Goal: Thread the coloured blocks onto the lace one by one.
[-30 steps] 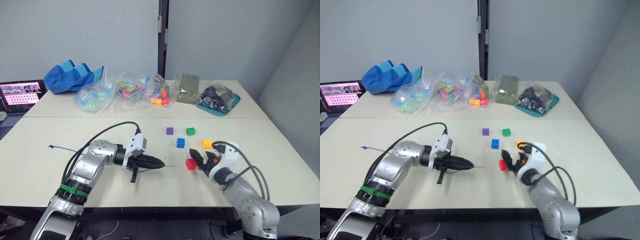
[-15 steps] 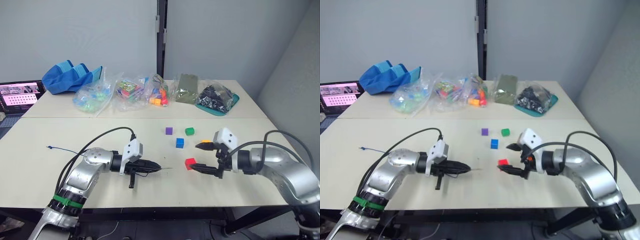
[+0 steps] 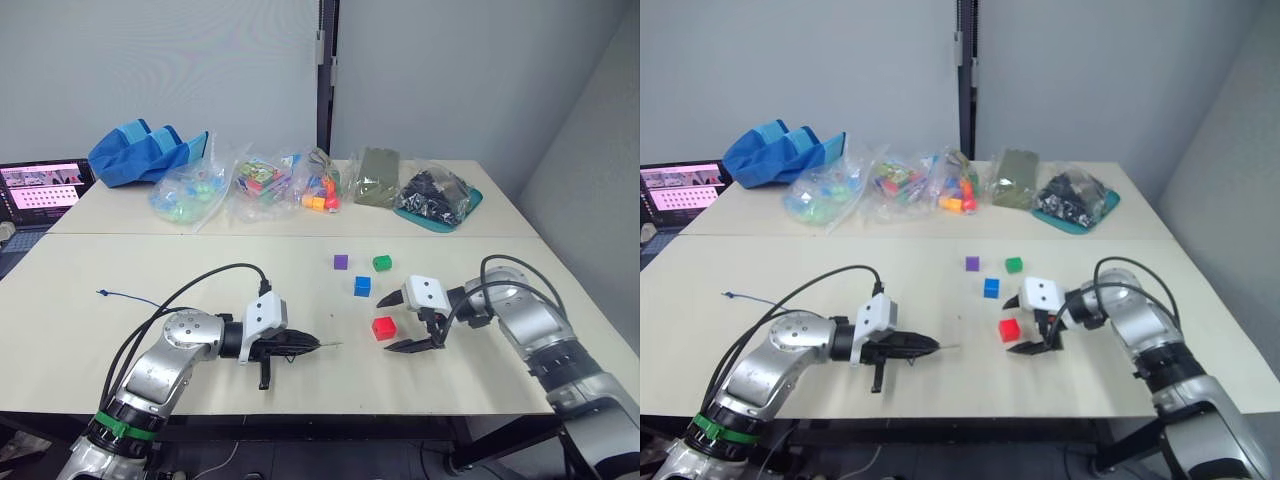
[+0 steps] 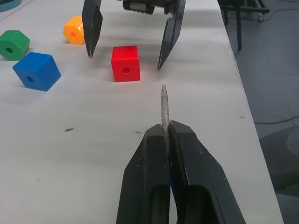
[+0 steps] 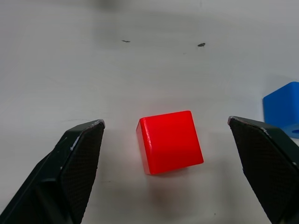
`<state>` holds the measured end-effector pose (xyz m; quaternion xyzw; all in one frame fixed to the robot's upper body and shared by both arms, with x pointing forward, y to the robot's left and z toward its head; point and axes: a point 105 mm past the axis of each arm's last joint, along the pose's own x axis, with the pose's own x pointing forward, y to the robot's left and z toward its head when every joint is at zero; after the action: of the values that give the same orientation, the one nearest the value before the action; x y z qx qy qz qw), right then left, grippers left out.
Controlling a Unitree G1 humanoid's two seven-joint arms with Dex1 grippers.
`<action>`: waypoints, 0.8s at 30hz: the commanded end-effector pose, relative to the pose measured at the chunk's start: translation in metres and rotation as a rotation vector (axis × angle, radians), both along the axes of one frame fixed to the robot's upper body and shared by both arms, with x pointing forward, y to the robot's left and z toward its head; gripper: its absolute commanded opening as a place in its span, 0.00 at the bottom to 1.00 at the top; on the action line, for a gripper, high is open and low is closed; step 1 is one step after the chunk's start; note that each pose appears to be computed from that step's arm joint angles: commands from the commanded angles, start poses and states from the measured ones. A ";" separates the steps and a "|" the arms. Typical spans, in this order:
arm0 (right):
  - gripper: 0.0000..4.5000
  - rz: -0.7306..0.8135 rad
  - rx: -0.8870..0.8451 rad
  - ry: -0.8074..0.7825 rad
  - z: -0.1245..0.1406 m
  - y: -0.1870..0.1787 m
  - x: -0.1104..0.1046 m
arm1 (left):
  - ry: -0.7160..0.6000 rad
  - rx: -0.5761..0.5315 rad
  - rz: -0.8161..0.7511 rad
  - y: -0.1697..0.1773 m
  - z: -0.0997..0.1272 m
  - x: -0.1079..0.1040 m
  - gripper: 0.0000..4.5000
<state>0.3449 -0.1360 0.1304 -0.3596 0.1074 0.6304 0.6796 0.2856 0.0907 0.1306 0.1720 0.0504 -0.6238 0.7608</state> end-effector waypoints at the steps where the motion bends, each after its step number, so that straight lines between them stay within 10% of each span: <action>1: 0.82 0.032 -0.028 -0.051 0.005 0.003 0.005 | -0.040 -0.028 0.017 0.000 0.012 -0.001 0.00; 8: 0.28 0.033 -0.090 -0.012 -0.002 0.001 0.002 | -0.003 -0.030 0.014 -0.001 0.009 -0.005 0.00; 24: 0.26 -0.074 0.068 0.132 0.008 0.040 -0.037 | -0.010 -0.025 -0.014 -0.008 0.010 -0.001 0.00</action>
<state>0.3078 -0.0979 0.1274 -0.2923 0.1622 0.6362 0.6954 0.2852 0.0865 0.1339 0.1586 0.0527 -0.6222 0.7648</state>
